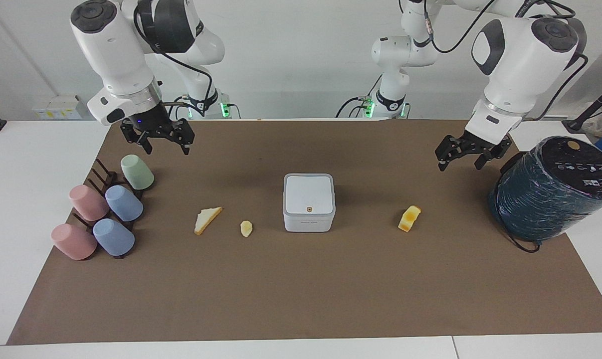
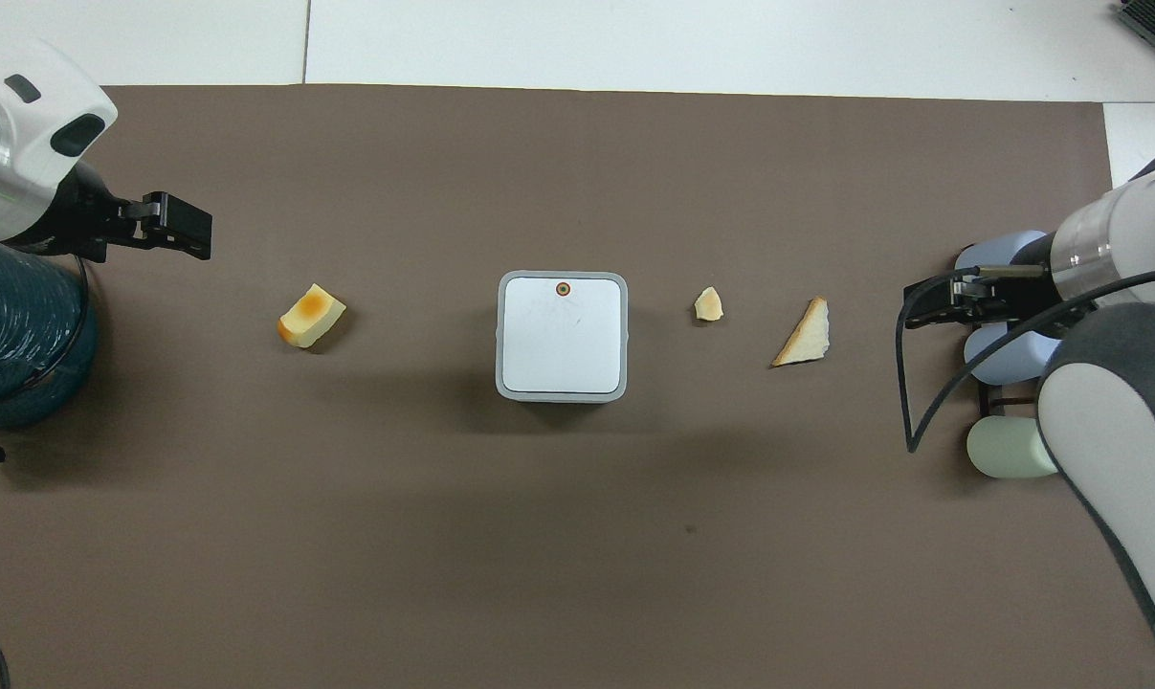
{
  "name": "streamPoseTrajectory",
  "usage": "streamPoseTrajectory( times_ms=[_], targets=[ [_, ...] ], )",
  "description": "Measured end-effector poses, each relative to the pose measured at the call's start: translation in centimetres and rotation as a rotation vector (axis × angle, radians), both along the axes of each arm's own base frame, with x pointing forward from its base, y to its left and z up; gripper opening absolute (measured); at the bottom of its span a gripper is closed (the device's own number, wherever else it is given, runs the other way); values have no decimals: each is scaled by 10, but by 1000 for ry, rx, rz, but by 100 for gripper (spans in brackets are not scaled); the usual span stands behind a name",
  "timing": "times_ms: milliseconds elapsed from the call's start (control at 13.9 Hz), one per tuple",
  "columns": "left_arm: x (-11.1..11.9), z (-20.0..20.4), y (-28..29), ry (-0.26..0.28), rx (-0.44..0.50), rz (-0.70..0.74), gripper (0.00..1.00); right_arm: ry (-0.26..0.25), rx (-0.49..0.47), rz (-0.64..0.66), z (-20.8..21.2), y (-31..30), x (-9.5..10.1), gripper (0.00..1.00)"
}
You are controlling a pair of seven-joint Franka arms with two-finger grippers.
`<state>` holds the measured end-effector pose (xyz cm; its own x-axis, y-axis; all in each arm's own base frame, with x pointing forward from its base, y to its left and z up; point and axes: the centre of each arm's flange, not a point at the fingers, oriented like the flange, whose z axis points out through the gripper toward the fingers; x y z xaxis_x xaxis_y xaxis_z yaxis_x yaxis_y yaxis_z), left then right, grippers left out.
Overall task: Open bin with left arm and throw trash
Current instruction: 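Move the left gripper toward the white bin's lid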
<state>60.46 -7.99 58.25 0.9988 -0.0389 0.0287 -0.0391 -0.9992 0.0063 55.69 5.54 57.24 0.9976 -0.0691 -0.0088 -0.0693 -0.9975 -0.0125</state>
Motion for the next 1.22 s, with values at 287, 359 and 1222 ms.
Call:
streamPoseTrajectory(
  times_ms=[287,359,1222],
  targets=[
    [-1,-2,0,6,1,0,100,0,0,0,0,0,0,100],
    [-2,-2,0,5,1,-1,100,0,0,0,0,0,0,100],
    [-32,-27,-149,-95,-99,-12,43,0,0,0,0,0,0,100]
  ],
)
